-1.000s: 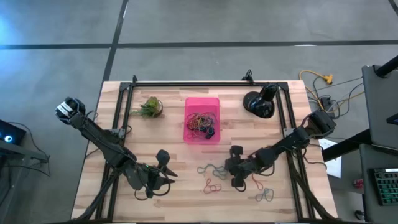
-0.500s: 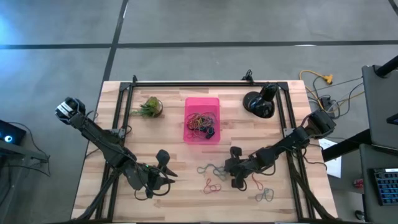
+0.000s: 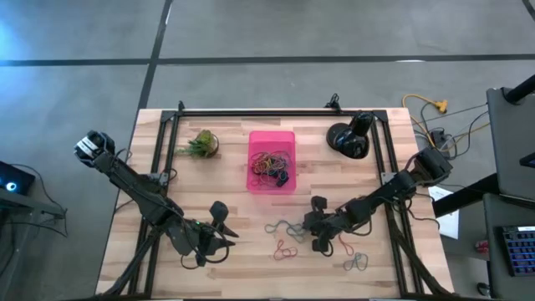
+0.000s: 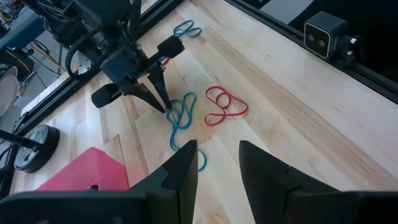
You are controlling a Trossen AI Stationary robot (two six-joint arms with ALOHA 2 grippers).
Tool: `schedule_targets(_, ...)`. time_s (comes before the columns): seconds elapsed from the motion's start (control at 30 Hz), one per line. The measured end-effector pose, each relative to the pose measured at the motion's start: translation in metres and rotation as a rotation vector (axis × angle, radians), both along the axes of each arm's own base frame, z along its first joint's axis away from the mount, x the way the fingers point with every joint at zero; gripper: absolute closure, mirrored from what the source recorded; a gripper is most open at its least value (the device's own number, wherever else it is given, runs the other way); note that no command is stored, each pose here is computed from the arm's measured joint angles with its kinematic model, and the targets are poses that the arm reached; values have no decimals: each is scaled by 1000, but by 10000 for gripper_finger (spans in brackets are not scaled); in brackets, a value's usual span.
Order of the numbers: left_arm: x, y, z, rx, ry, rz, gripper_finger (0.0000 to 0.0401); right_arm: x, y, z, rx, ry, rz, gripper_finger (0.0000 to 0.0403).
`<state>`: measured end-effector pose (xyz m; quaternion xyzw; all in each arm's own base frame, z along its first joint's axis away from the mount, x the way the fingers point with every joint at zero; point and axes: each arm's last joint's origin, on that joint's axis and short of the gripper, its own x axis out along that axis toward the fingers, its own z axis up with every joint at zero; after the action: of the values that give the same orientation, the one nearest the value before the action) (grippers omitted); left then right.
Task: Pick and place rubber bands into bin
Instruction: Put the blue rubber bands into the pink bin
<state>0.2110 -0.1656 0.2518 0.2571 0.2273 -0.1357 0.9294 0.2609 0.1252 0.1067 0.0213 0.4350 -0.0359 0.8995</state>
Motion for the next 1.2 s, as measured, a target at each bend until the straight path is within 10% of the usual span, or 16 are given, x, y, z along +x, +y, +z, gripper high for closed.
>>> schedule_targets(0.67, 0, 0, 0, 15, -3, -9, 299, 8, 12, 12, -192, -72, 139, 395)
schedule_targets(1.2, 0, 0, -1, 14, -3, -8, 299, 33, 44, 69, -596, -262, 237, 395)
